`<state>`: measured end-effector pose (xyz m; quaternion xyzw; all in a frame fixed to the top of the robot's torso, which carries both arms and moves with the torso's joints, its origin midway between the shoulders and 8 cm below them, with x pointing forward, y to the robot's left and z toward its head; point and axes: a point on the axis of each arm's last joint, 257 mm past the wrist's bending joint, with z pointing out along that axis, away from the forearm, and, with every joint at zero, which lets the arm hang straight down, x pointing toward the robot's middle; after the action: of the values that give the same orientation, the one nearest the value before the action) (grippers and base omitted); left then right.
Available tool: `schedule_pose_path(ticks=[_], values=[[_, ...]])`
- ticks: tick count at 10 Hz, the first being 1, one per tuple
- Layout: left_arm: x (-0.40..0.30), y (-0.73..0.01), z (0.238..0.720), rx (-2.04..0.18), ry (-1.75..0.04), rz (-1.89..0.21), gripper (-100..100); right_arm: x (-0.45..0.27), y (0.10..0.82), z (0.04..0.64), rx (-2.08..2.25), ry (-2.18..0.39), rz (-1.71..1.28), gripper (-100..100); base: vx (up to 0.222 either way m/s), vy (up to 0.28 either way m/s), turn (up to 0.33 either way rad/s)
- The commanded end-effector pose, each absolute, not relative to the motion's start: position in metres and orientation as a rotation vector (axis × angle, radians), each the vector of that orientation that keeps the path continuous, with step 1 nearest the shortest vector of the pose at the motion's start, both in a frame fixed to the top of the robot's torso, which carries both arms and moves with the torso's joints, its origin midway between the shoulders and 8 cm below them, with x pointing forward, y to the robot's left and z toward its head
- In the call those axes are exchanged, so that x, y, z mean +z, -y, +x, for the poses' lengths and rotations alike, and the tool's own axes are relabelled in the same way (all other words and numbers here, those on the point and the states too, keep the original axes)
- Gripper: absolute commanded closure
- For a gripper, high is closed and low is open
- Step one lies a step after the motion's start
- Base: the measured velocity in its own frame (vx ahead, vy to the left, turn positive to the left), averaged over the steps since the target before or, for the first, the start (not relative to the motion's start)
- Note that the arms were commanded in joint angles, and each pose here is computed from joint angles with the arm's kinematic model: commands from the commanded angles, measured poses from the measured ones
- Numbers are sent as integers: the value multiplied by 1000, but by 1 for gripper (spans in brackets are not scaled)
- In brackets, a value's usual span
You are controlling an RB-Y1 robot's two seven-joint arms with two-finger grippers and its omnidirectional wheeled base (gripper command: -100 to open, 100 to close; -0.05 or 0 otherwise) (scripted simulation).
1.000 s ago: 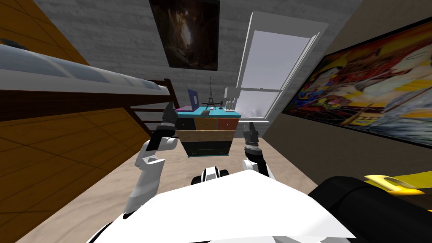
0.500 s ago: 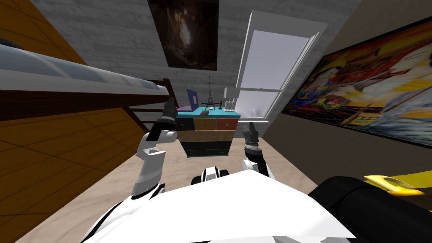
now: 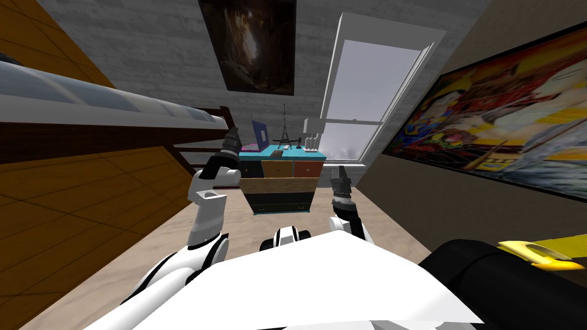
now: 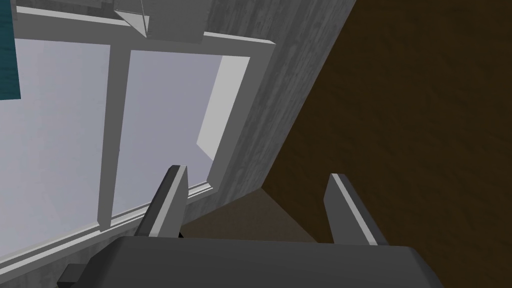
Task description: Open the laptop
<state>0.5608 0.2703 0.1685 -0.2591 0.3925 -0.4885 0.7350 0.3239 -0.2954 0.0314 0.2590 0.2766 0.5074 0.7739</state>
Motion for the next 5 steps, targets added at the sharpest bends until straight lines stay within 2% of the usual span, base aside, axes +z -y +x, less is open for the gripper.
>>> schedule_pose_path(ticks=[1, 5], values=[[177, -273, 577, -1034, -897, -591, -100, 31, 295, 324, 1099, -599, 561, 0, 28, -28, 4], [190, -275, 598, -985, -944, -622, -100, 31, 295, 324, 1099, -599, 561, 0, 22, -26, 5]])
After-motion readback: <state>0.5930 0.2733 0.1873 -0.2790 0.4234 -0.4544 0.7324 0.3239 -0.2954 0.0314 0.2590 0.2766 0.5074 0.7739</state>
